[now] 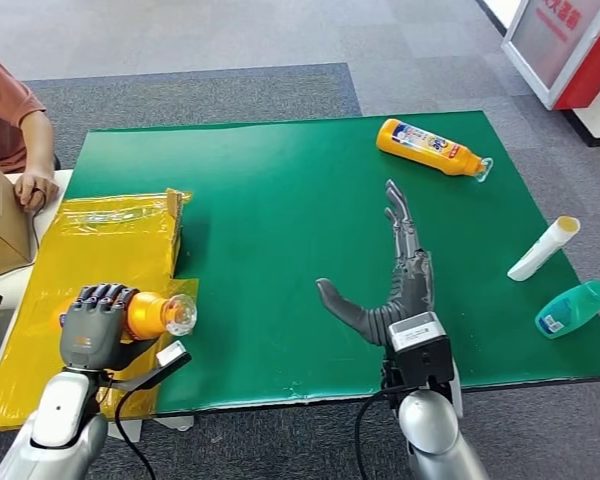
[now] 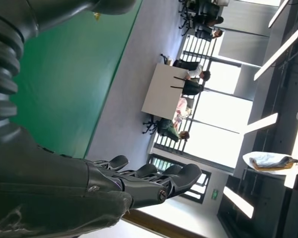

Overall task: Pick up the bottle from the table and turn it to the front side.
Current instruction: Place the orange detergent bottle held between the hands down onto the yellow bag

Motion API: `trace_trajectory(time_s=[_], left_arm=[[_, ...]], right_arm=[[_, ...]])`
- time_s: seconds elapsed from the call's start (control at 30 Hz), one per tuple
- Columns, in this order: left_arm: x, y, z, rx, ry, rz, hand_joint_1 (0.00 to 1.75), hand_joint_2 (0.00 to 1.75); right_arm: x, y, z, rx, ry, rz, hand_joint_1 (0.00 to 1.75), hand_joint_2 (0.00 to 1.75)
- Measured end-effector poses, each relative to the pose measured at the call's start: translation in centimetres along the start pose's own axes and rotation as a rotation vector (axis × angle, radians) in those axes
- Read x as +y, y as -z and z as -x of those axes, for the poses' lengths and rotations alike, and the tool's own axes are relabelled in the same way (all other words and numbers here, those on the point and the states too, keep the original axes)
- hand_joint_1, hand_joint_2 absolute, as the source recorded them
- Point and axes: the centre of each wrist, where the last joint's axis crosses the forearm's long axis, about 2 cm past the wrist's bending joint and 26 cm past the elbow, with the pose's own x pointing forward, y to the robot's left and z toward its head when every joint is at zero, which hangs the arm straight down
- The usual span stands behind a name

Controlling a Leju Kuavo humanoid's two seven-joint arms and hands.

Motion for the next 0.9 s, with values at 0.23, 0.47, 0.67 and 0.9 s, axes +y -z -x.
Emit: trace_trajectory(time_s=[0.23,0.47,0.67,0.9], left_arm=[[-0.9,1.0,1.0,-0.004,0.038,0.002,0.0,0.0],[-1.4,0.6,1.2,-0.016,0.047,-0.031,0.0,0.0],[-1.4,-0.1,0.6,-0.046,0.038,-0.036,0.0,0.0],[-0.7,-0.6,-0.3,-0.075,0.009,-0.065,0.0,0.0]], right_arm=[[0.4,0.3,-0.3,-0.014,0.012,-0.017,0.0,1.75],[0.9,0.4,-0.3,-0.003,0.02,-0.056,0.0,1.75],[1.3,0.3,-0.2,0.001,0.016,-0.078,0.0,1.75],[1.5,0.2,-0.2,0.005,0.01,-0.089,0.0,1.75]])
